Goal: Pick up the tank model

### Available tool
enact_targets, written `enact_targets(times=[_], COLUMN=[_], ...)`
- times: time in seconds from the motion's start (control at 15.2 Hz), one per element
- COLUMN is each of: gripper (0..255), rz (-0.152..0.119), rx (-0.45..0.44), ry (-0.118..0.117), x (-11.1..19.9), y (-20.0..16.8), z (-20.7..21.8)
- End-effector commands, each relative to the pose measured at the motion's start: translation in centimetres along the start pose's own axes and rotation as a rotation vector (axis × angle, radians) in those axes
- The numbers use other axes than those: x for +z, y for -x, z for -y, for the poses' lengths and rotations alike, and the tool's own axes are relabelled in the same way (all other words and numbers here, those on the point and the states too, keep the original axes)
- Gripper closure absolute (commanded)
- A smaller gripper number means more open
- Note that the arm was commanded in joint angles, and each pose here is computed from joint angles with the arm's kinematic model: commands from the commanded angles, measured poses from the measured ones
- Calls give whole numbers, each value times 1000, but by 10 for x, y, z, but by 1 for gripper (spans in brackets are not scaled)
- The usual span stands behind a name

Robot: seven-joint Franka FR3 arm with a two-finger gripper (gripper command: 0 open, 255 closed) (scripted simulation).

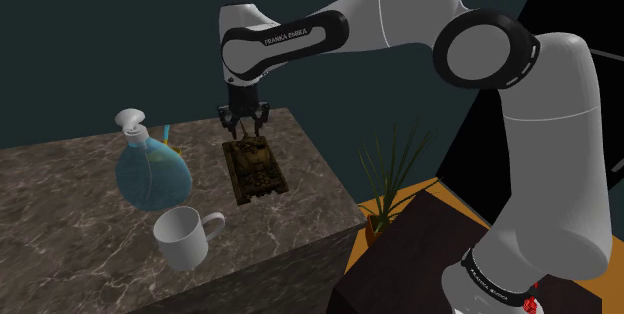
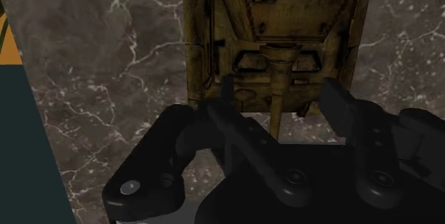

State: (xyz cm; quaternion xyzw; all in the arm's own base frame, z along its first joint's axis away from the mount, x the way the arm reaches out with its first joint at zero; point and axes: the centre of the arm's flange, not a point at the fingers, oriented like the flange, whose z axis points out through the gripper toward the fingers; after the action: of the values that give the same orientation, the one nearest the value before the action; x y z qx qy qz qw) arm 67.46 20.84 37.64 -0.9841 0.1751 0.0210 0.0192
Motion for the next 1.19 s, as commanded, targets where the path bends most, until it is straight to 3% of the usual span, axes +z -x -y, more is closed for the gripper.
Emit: enact_targets(times=[0.0, 0.53, 1.12], gripper=[255, 255, 255], rz=[0, 0, 0], rx=[0, 0, 0], ry=[0, 0, 0], x=[1, 1, -46], y=[0, 0, 2], z=[0, 0, 2])
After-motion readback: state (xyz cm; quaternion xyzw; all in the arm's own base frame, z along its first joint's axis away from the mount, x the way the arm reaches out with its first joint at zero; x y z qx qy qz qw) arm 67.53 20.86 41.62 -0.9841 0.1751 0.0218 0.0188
